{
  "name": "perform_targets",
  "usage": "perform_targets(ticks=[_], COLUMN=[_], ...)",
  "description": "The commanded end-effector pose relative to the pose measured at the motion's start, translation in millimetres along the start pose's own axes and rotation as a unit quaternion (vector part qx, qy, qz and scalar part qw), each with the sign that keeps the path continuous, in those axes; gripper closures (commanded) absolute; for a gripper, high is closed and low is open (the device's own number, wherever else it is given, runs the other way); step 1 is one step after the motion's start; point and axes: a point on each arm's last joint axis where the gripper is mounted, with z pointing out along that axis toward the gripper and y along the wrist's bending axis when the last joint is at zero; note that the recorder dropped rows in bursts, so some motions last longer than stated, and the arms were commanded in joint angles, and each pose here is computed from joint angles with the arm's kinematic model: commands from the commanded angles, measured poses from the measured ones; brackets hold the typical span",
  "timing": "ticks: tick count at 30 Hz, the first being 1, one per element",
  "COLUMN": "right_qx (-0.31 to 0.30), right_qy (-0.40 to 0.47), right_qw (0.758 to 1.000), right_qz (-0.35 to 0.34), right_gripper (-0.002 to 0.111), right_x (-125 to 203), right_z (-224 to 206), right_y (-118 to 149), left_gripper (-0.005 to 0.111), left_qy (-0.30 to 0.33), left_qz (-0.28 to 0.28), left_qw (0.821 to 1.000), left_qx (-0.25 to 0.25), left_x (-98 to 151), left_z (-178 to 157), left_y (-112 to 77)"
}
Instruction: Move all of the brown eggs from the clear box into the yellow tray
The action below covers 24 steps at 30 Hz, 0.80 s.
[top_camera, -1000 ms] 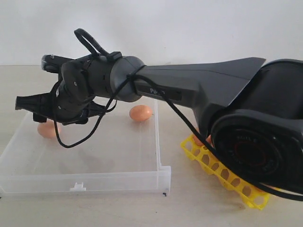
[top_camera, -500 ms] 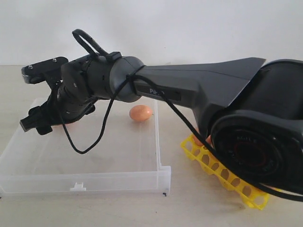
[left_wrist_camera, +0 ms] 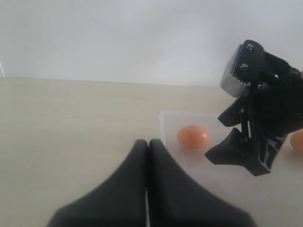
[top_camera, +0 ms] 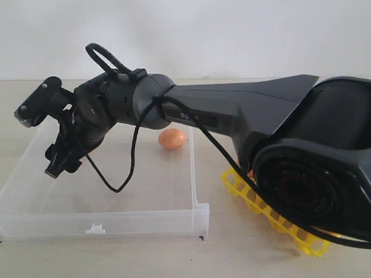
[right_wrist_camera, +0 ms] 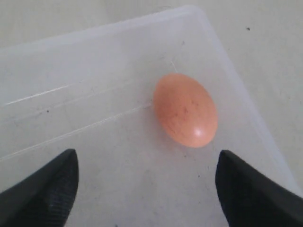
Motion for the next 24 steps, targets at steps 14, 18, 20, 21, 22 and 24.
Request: perform_targets(ticks=[14,18,20,21,22,24], right_qx=[0.011,0.016,0.021,0.024,0.026,0.026], right_qy=[-0.026,-0.031,-0.04,-0.045,-0.05,-0.051], right_qw=[0.988,0.987,0.987,0.987,0.987,0.989], right_qz=[-0.153,-0.157,-0.157,-0.155,-0.149,-0.138], right_gripper=[0.033,0.033,0.033,0.033,0.033,0.033], right_x=[-7,-7,-13,-16,-20,-22], right_z=[9,14,15,15,15,18], right_y=[14,12,10,9,8,7], left_gripper=[0.111,0.111,0.111,0.111,0.111,0.111], left_qy=[0.003,0.003,0.003,0.003,0.003,0.003], left_qz=[0.001,0.001,0.001,0.001,0.001,0.001], left_qw=[1.0,1.0,1.0,1.0,1.0,1.0], left_qx=[-0.001,-0.001,-0.001,-0.001,-0.001,-0.001], left_x=[1,1,1,1,1,1], left_z=[0,0,0,0,0,0], left_y=[0.1,0.1,0.1,0.1,0.1,0.1])
